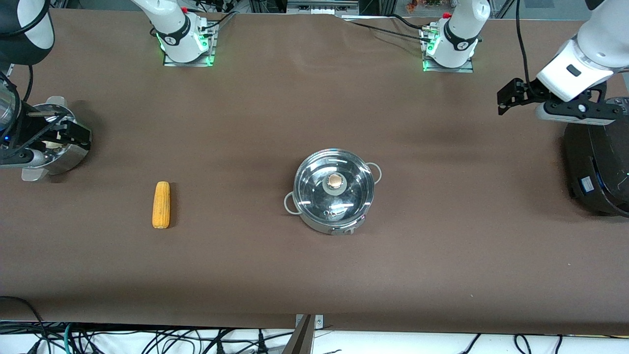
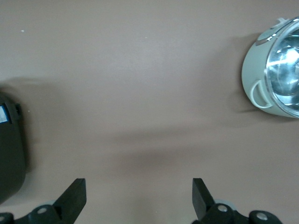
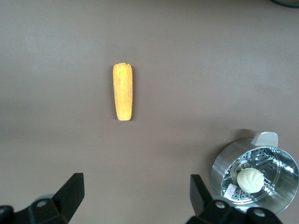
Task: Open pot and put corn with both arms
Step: 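Reach the left gripper over the pot and grasp the lid knob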
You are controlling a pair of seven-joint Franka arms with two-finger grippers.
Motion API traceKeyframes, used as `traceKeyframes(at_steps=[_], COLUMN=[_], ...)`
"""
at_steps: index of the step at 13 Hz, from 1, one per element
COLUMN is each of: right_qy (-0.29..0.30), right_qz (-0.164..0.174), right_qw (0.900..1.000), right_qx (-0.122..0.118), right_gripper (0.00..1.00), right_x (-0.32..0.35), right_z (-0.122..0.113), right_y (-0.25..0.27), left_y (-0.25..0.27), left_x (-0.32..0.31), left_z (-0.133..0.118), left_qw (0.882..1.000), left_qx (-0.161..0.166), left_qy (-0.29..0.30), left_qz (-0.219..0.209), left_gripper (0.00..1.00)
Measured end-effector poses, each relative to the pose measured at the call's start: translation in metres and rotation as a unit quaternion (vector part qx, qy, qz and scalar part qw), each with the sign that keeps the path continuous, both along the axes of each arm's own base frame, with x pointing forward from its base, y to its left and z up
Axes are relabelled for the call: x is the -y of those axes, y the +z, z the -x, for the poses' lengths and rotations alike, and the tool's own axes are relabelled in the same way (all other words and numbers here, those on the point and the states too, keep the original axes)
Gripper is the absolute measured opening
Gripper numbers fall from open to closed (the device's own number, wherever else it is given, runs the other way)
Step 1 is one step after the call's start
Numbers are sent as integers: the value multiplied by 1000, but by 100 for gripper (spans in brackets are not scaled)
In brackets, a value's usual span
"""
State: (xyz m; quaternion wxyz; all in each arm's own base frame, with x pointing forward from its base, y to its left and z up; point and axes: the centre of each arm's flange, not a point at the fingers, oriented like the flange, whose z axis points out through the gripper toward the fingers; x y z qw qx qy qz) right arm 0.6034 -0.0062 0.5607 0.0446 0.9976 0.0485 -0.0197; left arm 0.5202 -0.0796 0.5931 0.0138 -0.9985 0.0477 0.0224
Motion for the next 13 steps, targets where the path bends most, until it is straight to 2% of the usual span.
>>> traceKeyframes(at_steps=[4,7,9,13], right_qy=[-1,-1,-1,-3], right_qz=[0,0,-1,-6], right_qw=[1000,1000,1000,1000], right_qx=[0,0,0,1], right_gripper=[100,100,100,100], right_x=[0,1,1,1], right_z=[0,0,0,0], right_y=[0,0,0,0], left_y=[5,0,-23,-63], left_x=[44,91,131,200], left_z=[4,-4,-14,-48], left_qw=[1000,1000,999,996], left_qx=[8,7,-10,-31], left_qy=[3,26,43,72], left_qz=[-2,3,8,38], left_gripper=[100,100,100,100])
